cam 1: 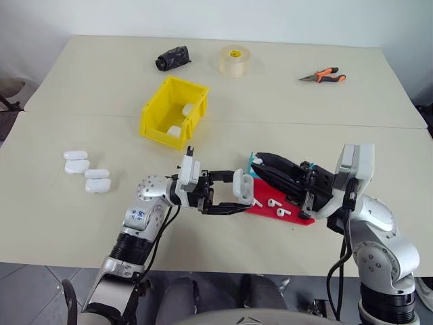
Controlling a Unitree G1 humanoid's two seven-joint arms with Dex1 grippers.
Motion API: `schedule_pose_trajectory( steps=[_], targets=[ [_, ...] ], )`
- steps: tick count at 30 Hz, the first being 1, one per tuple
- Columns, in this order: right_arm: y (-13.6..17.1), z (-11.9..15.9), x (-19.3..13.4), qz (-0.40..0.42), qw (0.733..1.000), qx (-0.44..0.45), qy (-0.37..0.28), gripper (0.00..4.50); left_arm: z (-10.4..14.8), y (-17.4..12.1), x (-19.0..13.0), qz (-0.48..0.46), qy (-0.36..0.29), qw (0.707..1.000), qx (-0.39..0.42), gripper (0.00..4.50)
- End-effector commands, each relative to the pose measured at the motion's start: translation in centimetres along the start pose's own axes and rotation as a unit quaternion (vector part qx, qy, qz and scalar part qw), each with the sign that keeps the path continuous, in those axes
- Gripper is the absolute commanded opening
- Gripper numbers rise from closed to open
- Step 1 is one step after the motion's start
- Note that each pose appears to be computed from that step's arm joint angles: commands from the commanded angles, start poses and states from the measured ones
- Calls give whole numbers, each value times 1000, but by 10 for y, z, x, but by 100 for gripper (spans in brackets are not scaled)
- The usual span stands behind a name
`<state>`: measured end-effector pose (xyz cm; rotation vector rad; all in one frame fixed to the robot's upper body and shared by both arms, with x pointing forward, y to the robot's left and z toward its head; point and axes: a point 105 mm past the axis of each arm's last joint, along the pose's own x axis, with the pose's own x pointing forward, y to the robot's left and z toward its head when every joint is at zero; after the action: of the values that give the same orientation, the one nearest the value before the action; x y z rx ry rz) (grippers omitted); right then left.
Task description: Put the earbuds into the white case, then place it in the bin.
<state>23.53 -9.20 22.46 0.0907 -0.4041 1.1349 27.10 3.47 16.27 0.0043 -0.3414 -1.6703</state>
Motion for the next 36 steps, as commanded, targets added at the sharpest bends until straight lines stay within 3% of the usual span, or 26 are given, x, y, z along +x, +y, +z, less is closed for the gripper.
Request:
schedule_pose_trajectory(
  steps=[1,26,36],
  targets=[
    [12,5,4,9,1000,-11,-26,47,19,-2,10,-23,-22,999,22,278],
    [-4,-10,-8,-35,999,-25,-26,47,28,1,10,-9,-28,999,16,278],
    [-1,-19,-11,-20,999,-50,6,47,34,0,14,-13,-36,999,22,278]
  ],
)
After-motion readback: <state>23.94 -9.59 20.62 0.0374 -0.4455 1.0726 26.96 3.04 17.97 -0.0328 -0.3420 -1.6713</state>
